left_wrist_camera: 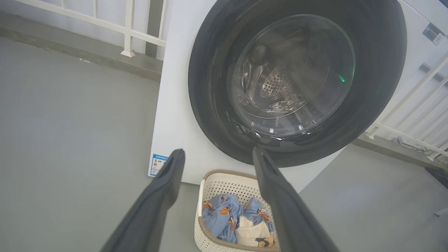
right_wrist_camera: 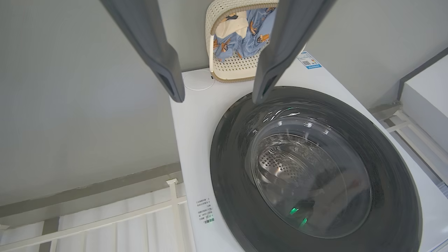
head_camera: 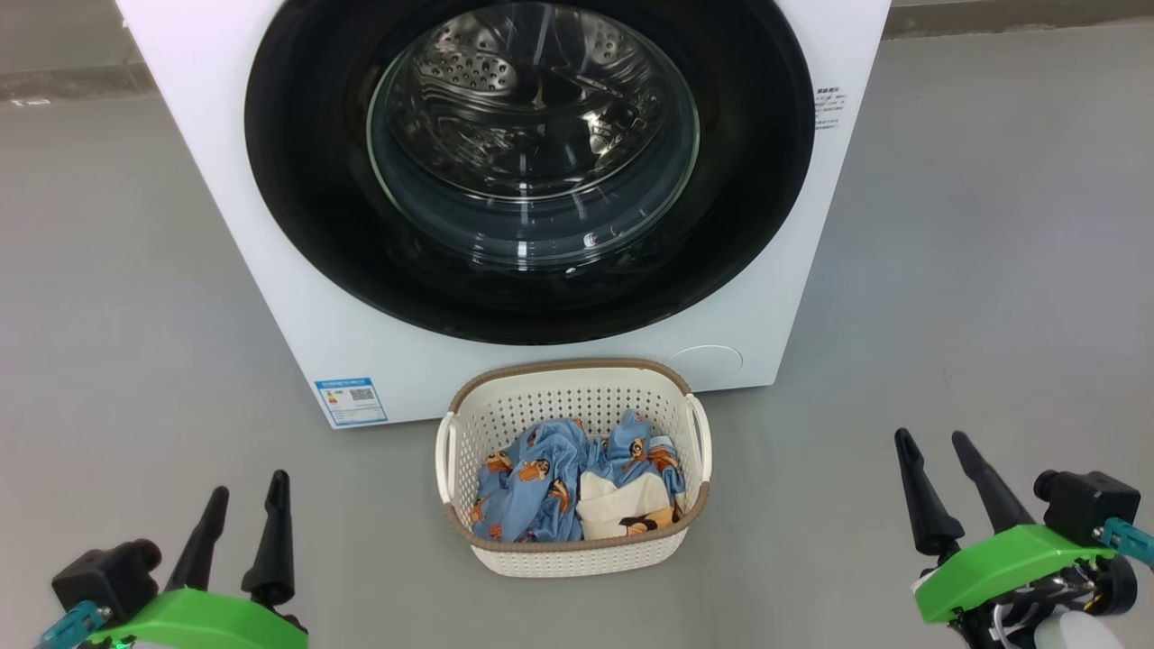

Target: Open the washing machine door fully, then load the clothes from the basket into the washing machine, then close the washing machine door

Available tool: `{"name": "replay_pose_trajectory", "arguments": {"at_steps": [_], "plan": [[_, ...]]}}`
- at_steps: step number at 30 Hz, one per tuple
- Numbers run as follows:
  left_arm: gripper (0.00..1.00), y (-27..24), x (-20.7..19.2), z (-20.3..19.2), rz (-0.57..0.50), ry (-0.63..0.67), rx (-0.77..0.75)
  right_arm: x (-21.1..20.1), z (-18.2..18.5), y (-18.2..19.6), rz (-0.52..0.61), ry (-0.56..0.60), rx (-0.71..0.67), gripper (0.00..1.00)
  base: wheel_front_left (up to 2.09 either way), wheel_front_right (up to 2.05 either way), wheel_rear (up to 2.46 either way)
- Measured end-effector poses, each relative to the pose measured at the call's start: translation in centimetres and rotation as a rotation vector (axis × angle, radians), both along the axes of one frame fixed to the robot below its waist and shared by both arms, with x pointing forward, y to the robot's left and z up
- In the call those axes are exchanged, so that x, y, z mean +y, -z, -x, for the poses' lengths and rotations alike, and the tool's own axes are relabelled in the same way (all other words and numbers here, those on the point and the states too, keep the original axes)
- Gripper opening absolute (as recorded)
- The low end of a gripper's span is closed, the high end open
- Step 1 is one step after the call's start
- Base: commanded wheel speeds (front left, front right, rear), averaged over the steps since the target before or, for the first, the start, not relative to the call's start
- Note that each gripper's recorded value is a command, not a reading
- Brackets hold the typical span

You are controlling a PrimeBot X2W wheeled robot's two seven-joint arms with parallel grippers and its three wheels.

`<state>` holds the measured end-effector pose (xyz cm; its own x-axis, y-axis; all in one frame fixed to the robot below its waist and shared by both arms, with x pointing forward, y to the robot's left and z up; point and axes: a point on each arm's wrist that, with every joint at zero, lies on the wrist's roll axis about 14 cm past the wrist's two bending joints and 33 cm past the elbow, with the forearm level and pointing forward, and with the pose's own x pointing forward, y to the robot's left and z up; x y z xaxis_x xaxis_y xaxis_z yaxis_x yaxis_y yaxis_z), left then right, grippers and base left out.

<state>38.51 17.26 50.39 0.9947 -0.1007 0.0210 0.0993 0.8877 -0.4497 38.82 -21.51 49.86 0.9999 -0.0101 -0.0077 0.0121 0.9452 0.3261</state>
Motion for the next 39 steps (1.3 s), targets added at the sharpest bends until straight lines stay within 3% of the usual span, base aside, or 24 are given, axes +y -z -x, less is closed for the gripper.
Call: {"name": "replay_pose_trajectory", "arguments": {"at_steps": [33,39], "plan": [[1.00,-1.5,-0.1,0.3,-0.354,0.032,-0.123,0.3,-0.8,-3.3,0.366,-0.047,-0.130,1.00,0.00,0.00,0.00],[1.00,-0.7,0.1,0.4,-0.361,0.031,-0.103,0.0,-0.8,-2.6,0.369,-0.040,-0.107,1.00,0.00,0.00,0.00]]}}
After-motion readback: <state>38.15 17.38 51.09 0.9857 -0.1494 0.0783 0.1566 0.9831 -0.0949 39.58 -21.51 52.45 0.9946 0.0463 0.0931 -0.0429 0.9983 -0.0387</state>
